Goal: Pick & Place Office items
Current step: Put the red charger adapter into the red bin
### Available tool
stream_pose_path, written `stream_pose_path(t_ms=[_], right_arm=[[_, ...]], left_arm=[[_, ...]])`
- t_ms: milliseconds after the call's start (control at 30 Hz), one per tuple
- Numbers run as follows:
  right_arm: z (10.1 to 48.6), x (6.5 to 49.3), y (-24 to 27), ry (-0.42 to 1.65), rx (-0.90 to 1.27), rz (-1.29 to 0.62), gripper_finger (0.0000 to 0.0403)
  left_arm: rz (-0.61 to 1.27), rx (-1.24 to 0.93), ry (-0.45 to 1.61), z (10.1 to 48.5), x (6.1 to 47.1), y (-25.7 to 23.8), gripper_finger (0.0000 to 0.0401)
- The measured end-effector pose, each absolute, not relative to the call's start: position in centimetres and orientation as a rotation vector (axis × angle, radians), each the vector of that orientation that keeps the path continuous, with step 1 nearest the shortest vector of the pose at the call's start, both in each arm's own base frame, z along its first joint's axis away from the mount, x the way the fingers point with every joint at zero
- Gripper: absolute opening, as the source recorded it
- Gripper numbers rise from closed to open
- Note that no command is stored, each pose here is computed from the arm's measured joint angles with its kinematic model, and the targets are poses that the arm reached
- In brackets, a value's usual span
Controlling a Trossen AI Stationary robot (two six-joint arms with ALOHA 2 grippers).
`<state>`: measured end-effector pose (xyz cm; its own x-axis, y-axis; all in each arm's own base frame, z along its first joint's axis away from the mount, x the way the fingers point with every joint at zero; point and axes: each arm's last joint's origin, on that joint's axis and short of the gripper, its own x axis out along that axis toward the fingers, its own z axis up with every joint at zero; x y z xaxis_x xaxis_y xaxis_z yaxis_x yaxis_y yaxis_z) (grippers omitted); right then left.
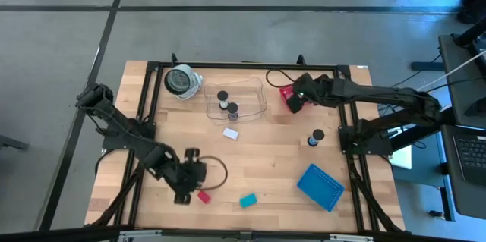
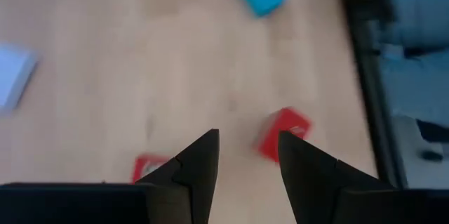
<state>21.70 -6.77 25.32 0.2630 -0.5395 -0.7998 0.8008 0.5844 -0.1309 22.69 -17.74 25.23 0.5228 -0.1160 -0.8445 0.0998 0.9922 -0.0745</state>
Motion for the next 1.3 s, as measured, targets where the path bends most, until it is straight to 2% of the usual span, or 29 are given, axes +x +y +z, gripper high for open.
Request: stream_pose_path(t_ms=[200, 367, 567, 733, 867, 1100, 1300], right_arm=[[25.7, 21.8, -5.4, 0.902, 0.328, -0.883, 0.0306], [25.6, 22.0, -4.7, 0.899, 0.334, -0.866, 0.0307], [25.6, 22.1, -4.3, 0.9, 0.328, -0.851, 0.0307], [25.6, 22.1, -4.3, 0.892, 0.345, -0.861, 0.0307], [25.6, 22.1, -4.3, 0.889, 0.352, -0.865, 0.0307], [25.6, 22.1, -4.3, 0.88, 0.371, -0.875, 0.0307], [25.6, 22.1, -4.3, 0.879, 0.374, -0.876, 0.0307]], left_arm=[[-0.304, 0.15, 0.957, 23.7, 23.6, -20.2, 0.0144], [-0.354, 0.103, 0.957, 21.6, 25.0, -21.6, 0.0151], [-0.403, 0.06, 0.979, 21.0, 25.2, -22.3, 0.0194], [-0.422, 0.115, 0.995, 21.0, 24.8, -22.2, 0.0238], [-0.461, 0.177, 0.991, 20.9, 24.7, -22.2, 0.0257], [-0.453, 0.262, 0.997, 20.7, 24.6, -21.9, 0.0257], [-0.439, 0.253, 0.982, 19.4, 24.5, -21.4, 0.0256]])
